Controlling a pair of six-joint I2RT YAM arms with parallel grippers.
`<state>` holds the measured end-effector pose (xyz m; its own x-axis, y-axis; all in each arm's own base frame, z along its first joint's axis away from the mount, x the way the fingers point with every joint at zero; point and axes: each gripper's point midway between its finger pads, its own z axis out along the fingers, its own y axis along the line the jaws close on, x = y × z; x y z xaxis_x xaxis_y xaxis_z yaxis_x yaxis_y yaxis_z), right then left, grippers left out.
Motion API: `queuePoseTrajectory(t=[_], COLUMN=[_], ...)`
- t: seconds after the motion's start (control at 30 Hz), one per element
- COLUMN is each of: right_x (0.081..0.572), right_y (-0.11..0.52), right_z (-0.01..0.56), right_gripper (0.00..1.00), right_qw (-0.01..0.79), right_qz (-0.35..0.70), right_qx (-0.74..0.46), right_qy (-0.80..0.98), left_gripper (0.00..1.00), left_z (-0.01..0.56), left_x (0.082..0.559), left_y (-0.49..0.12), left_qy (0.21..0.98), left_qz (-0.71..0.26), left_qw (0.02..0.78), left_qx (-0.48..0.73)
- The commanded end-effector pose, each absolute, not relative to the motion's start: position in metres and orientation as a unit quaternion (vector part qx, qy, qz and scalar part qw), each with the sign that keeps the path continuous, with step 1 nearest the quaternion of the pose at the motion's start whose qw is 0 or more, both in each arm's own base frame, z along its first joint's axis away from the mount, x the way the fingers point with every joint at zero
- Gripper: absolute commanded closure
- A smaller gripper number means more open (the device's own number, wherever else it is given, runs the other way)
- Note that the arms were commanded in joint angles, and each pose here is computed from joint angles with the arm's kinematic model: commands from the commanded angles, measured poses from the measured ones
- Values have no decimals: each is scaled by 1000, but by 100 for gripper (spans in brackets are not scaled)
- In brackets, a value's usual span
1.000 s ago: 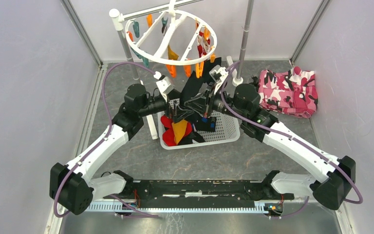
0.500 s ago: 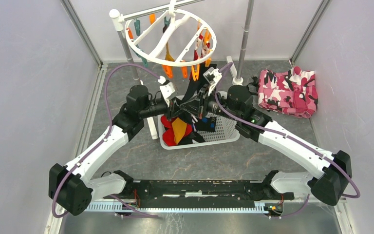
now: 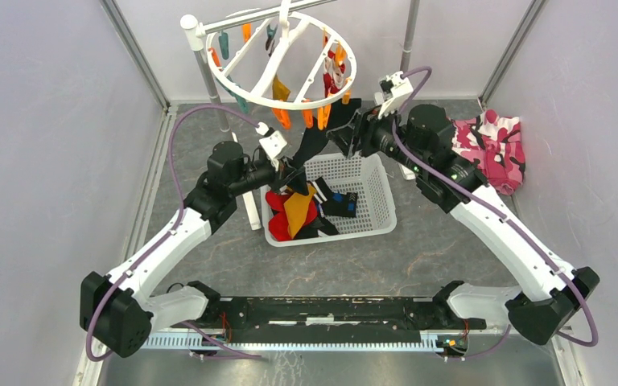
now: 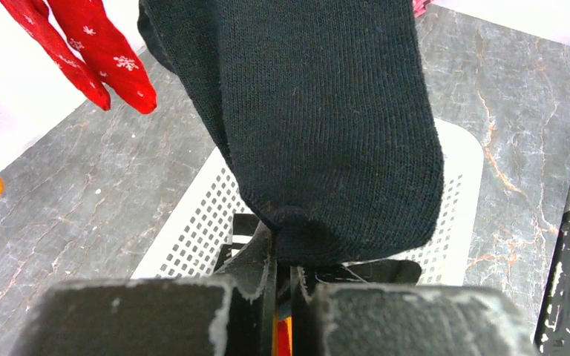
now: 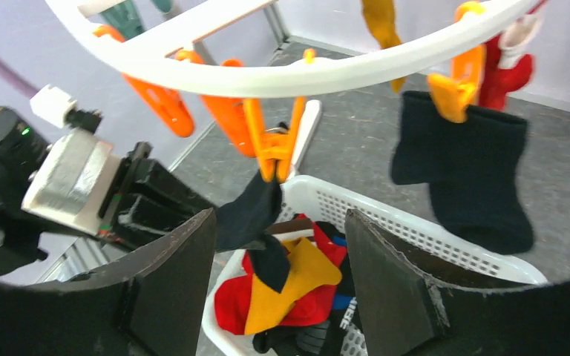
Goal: Remove the socks clipped to the hanger
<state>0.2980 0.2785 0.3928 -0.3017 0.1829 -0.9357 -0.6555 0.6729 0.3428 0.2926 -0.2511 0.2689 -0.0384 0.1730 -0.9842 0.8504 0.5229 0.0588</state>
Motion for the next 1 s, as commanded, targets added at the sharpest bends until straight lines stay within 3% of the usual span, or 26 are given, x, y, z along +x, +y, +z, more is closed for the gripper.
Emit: queuePoseTrajectory(t=[0.0, 0.63, 0.73, 0.93, 0.97], right_x=[312, 354, 358, 358, 358], right_y=[269, 307, 309, 309, 310], right_z=[411, 426, 427, 418, 419], right_gripper=[31, 43, 56, 97, 100], right_qw=[586, 596, 600, 598, 598], right_qz=[347, 383, 383, 386, 388], right_qx=[-151, -138, -133, -132, -132], right_qy=[716, 692, 690, 690, 689], left_gripper=[98, 97, 96, 96, 96], left_z=[281, 262, 251, 252, 252], left_x=[293, 296, 296, 299, 299], left_y=[-246, -243, -241, -241, -241], left_qy=[641, 654, 662, 661, 660], left_qz=[-279, -268, -262, -260, -261], left_qw=[598, 587, 582, 588, 589], left_qx=[392, 394, 393, 386, 386])
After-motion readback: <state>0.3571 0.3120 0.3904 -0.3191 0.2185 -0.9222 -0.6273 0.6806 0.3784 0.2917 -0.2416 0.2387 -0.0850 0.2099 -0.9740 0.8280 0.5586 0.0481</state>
